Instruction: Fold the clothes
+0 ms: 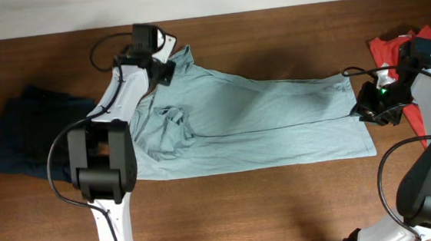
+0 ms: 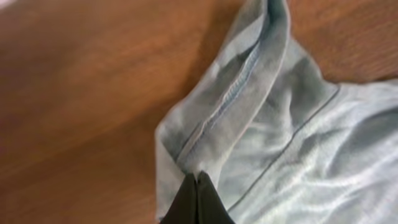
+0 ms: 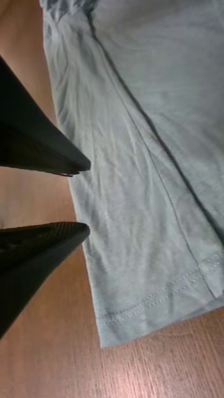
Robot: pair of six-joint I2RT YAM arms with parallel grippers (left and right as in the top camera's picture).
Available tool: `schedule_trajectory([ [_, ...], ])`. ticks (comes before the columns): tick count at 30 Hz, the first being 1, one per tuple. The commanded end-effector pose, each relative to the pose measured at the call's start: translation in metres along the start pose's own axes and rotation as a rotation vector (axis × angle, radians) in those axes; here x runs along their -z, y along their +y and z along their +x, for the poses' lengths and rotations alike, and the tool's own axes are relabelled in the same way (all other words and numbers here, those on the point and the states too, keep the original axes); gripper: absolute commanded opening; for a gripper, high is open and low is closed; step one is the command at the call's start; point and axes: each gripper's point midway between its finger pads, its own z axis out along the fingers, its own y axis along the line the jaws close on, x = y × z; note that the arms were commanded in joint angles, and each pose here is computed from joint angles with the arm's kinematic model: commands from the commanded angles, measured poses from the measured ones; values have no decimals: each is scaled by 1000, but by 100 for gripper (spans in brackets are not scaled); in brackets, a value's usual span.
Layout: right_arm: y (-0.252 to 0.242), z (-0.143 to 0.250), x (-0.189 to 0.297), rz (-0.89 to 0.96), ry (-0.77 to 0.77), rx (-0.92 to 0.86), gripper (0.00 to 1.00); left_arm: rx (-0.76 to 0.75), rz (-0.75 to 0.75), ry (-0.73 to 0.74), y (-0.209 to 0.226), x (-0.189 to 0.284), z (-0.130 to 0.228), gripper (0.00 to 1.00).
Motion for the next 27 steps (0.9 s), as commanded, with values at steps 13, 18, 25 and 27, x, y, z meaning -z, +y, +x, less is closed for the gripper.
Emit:
schedule_trajectory([
  [13,1,1,-3,-7,11,9,30,-63,-41,33,25,112,-52,0],
  [18,1,1,-3,-7,12,8,30,-83,-51,8,25,122,-60,0],
  [25,1,1,-3,-7,12,8,30,-111,-31,-50,19,156,-79,0],
  [27,1,1,-3,-7,11,8,30,-133,6,-29,7,159,-74,0],
])
